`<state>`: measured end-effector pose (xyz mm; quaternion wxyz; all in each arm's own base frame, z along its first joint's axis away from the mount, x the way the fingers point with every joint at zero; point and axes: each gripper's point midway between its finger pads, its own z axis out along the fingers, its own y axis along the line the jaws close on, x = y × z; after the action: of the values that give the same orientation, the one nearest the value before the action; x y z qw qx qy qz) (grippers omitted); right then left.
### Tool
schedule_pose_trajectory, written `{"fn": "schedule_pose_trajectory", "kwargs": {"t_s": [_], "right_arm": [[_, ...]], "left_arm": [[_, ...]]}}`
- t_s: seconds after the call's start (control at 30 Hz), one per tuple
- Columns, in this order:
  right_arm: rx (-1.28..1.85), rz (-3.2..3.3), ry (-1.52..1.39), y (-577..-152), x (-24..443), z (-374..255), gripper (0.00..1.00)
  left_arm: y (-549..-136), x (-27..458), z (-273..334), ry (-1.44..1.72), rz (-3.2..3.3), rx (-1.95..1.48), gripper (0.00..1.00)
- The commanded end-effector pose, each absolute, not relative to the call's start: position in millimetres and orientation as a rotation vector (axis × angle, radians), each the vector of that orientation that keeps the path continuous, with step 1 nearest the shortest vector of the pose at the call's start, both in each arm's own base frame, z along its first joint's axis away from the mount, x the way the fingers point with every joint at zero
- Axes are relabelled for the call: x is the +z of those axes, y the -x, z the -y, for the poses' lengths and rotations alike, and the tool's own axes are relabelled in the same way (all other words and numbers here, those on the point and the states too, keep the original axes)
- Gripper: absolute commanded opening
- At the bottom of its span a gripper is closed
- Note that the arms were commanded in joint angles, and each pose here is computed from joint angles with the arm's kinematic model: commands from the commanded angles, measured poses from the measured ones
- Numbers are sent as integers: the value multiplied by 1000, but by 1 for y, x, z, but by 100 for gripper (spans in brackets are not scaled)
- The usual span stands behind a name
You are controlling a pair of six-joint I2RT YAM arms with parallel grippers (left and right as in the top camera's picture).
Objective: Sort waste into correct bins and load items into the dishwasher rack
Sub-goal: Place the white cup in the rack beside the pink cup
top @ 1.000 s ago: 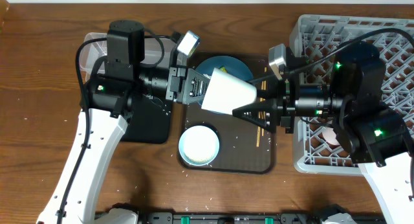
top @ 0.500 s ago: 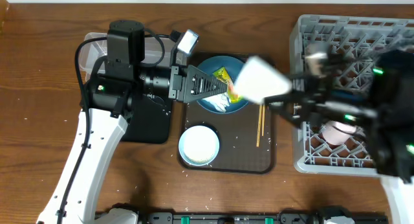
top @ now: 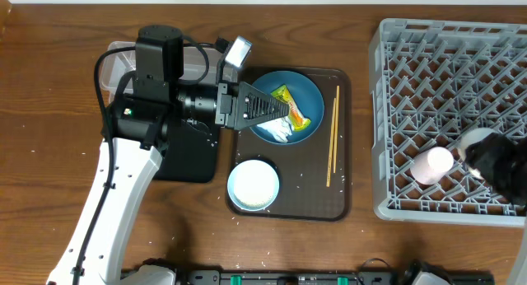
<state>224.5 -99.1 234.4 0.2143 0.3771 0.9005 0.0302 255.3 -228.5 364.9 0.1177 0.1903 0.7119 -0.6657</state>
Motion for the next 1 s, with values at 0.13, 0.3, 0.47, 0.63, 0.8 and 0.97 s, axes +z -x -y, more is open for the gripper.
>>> {"fn": "schedule_pose_trajectory", "kwargs": {"t_s": [0.13,0.3,0.47,0.63,0.8,0.97], "right_arm": [[35,-2585,-1361,-233,179,147,54],[113,-2644,-1476,-237,147,158,56],[131,-2647,-1504,-246,131,168,83],[418,-2569,-1271,-280,156,148,85],[670,-2464,-937,-292,211,107,85],[686,-2376,-707,-278,263,66,86]], "left_arm": [[-256,367,227,-571,-2066,-1932,89],[-256,367,227,-571,-2066,-1931,89],[-256,367,227,-573,-2065,-1930,90],[-262,362,229,-544,-2087,-1876,90],[-275,339,235,-450,-2193,-1708,90],[-275,269,231,-299,-2514,-1254,90]]}}
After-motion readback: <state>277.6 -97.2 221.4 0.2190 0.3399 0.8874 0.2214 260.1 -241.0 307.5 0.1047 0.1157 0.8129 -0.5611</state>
